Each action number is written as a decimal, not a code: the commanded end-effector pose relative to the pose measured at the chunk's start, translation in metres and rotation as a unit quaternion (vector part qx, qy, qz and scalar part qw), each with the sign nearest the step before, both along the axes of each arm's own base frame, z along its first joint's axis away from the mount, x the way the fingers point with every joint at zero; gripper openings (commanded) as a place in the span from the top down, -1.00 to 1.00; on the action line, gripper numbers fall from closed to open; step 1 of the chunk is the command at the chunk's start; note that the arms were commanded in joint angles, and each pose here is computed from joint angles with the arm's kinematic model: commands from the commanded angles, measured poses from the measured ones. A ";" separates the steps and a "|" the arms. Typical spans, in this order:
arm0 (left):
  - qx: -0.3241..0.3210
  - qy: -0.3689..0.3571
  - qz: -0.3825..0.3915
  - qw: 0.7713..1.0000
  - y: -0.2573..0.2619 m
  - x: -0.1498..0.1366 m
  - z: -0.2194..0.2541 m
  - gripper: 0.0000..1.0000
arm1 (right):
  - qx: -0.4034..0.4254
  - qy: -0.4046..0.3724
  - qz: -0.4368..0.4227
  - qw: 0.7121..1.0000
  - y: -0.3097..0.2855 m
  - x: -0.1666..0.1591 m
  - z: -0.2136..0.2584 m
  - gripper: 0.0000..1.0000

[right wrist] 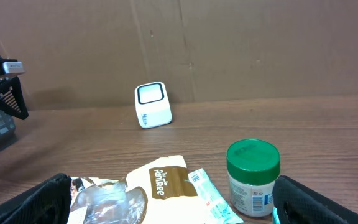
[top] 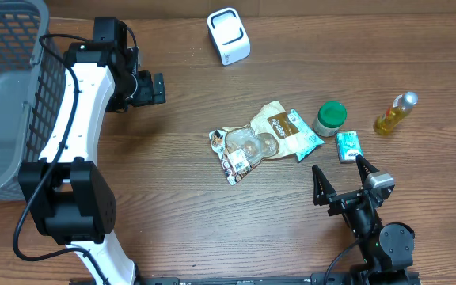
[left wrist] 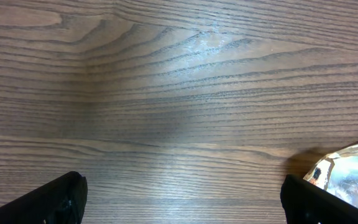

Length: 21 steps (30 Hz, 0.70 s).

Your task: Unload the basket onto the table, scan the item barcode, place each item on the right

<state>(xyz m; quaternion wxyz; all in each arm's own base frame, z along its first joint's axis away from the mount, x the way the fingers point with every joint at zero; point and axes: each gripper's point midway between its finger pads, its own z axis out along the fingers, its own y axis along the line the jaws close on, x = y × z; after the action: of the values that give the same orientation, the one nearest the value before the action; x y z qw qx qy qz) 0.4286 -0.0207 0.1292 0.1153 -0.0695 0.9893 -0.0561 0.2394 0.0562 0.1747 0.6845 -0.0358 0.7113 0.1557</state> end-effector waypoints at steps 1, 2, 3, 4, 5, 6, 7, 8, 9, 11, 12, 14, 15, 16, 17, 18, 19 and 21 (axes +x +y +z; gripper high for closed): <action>-0.001 -0.005 0.000 1.000 -0.001 0.002 0.003 -0.99 | 0.002 0.000 -0.007 1.000 -0.002 0.001 -0.002 -1.00; -0.001 -0.005 0.000 1.000 -0.001 0.002 0.003 -1.00 | 0.002 0.000 -0.007 1.000 -0.002 0.001 -0.002 -1.00; -0.001 -0.005 0.000 1.000 -0.001 0.002 0.003 -1.00 | 0.002 0.000 -0.007 1.000 -0.002 0.001 -0.002 -1.00; -0.001 -0.005 0.000 1.000 -0.001 0.002 0.003 -1.00 | 0.002 0.000 -0.007 1.000 -0.002 0.001 -0.002 -1.00; -0.001 -0.005 0.000 1.000 -0.001 0.002 0.003 -1.00 | 0.002 0.000 -0.007 1.000 -0.002 0.001 -0.002 -1.00; -0.001 -0.005 0.000 1.000 -0.001 0.002 0.003 -0.99 | 0.002 0.000 -0.007 1.000 -0.002 0.001 -0.002 -1.00; -0.001 -0.005 0.000 1.000 -0.001 0.002 0.003 -0.99 | 0.002 0.000 -0.007 1.000 -0.002 0.001 -0.002 -1.00; -0.001 -0.005 0.000 1.000 -0.001 0.002 0.003 -0.99 | 0.002 0.000 -0.007 1.000 -0.002 0.001 -0.002 -1.00; -0.001 -0.005 0.000 1.000 -0.001 0.002 0.003 -0.99 | 0.002 0.000 -0.007 1.000 -0.002 0.001 -0.002 -1.00; -0.001 -0.005 0.000 1.000 -0.001 0.002 0.003 -1.00 | 0.002 0.000 -0.007 1.000 -0.002 0.001 -0.002 -1.00; -0.001 -0.005 0.000 1.000 -0.001 0.002 0.003 -1.00 | 0.002 0.000 -0.007 1.000 -0.002 0.001 -0.002 -1.00; -0.001 -0.005 0.000 1.000 -0.001 0.002 0.003 -0.99 | 0.002 0.000 -0.007 1.000 -0.002 0.001 -0.002 -1.00; -0.001 -0.004 0.000 1.000 -0.001 0.002 0.002 -1.00 | 0.002 0.000 -0.007 1.000 -0.002 0.001 -0.002 -1.00; -0.001 -0.002 0.000 1.000 -0.001 0.002 0.000 -0.99 | 0.002 0.000 -0.007 1.000 -0.002 0.001 -0.002 -1.00; 0.000 -0.001 0.000 1.000 -0.001 0.002 -0.001 -0.99 | 0.002 0.000 -0.007 1.000 -0.002 0.001 -0.002 -1.00; -0.001 0.000 0.000 1.000 -0.001 0.002 -0.002 -1.00 | 0.002 0.000 -0.007 1.000 -0.002 0.001 -0.002 -1.00; -0.001 0.000 0.000 1.000 -0.001 0.002 -0.001 -1.00 | 0.002 0.000 -0.007 1.000 -0.002 0.001 -0.002 -1.00; -0.001 0.000 0.000 1.000 -0.001 0.002 -0.001 -0.99 | 0.002 0.000 -0.007 1.000 -0.002 0.001 -0.002 -1.00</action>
<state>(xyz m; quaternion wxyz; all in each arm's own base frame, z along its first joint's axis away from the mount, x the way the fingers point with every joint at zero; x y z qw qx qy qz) 0.4286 -0.0208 0.1292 0.1153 -0.0695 0.9893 -0.0563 0.2394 0.0562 0.1748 0.6846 -0.0359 0.7112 0.1558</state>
